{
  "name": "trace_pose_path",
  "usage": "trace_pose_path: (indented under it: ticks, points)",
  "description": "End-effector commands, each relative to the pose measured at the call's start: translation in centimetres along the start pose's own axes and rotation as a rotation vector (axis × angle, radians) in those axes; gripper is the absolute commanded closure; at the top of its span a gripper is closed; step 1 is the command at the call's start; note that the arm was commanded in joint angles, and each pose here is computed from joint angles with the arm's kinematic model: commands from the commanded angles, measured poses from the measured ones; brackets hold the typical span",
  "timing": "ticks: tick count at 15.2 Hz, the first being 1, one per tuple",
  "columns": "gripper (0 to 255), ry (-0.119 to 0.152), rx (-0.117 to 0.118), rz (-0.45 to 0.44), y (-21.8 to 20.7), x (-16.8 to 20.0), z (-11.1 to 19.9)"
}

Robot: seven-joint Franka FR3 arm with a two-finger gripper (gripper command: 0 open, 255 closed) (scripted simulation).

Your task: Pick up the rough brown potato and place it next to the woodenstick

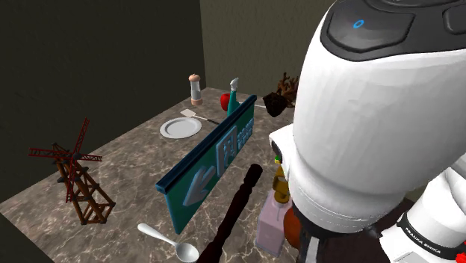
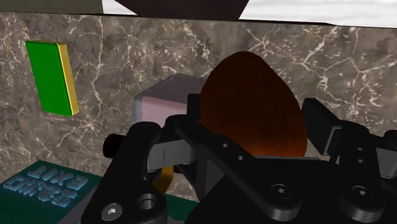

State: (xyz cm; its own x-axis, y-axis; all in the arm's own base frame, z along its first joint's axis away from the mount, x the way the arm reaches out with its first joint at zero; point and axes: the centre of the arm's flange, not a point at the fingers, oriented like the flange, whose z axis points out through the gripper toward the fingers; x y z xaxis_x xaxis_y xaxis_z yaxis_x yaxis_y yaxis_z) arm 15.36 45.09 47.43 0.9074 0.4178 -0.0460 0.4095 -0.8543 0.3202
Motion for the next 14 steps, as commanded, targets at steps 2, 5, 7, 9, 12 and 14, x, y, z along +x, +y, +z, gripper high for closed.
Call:
trace_pose_path:
  ticks: [2, 5, 7, 9, 12, 14]
  points:
    - [255, 0.0, 0.002, 0.003, -3.7, -0.4, -1.2]
    - [255, -0.001, 0.002, 0.003, -7.5, -0.7, -2.5]
    - [255, -0.001, 0.002, 0.003, -10.8, -1.0, -3.6]
    - [255, -0.001, 0.002, 0.003, -11.1, -0.9, -2.6]
    - [255, -0.001, 0.002, 0.003, -11.6, -0.8, -1.1]
    - [255, -0.001, 0.002, 0.003, -12.0, -0.8, -0.1]
